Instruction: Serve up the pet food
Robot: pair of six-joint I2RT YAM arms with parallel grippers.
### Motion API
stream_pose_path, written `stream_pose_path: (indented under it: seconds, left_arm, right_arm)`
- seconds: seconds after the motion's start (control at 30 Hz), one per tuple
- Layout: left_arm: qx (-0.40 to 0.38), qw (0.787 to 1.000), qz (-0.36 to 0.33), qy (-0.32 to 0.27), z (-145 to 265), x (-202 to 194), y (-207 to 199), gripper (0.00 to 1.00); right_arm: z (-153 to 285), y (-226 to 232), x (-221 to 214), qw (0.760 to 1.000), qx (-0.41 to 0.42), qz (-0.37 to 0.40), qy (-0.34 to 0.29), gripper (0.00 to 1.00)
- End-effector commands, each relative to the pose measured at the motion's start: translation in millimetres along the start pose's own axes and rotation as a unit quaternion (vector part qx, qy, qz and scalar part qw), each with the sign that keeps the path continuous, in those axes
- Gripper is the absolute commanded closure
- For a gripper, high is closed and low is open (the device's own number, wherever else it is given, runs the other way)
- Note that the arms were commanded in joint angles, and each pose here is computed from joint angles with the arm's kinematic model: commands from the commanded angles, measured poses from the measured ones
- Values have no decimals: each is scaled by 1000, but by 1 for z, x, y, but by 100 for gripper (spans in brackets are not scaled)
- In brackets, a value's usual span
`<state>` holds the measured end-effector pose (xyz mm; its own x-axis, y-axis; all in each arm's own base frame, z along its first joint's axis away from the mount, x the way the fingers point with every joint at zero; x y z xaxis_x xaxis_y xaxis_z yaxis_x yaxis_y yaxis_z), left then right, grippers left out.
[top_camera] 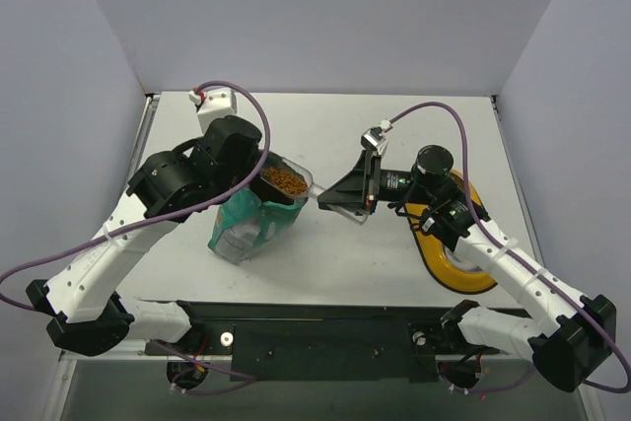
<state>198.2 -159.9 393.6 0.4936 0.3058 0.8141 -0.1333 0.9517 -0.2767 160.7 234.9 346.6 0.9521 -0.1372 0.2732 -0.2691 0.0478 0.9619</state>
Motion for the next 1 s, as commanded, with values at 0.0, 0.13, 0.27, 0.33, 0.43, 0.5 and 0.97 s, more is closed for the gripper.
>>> stream_pose_path:
  seconds: [0.0, 0.13, 0.27, 0.33, 0.43, 0.5, 0.97]
  left_arm:
    - [-46, 979, 152, -128, 31, 62, -7, 100]
    - [-25, 976, 175, -127, 31, 61, -2, 100]
    - [-47, 975, 171, -130, 31, 61, -4, 100]
    - [-77, 974, 168, -129, 32, 60, -9, 100]
    - [-115, 973, 162, -117, 34, 58, -17, 100]
    - [-145, 973, 151, -100, 32, 54, -27, 100]
    - [-284, 954, 98, 17, 24, 16, -91, 100]
  right_arm:
    - [10, 27, 5, 998, 30, 54, -27, 100]
    - [14, 28, 1, 998, 28, 51, -26, 100]
    - [19, 21, -6, 998, 0, 52, -25, 100]
    - [20, 15, -7, 998, -29, 50, -20, 100]
    - [21, 8, -9, 995, -88, 53, 1, 100]
    - [17, 9, -9, 993, -100, 54, 12, 100]
    - [16, -20, -4, 941, -333, 16, 64, 100]
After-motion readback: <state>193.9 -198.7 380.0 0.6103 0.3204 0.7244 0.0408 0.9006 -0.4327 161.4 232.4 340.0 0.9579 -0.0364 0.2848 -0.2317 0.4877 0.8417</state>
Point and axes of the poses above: each gripper's point midway between its finger pads, its own z axis back along the fingers, its own y axis along the line the jaws close on, x = y × z, the point moved 7 cm from there along z, back along the fingers, and after that the axes turned 4 degrees about z, right-handed, at the moved point
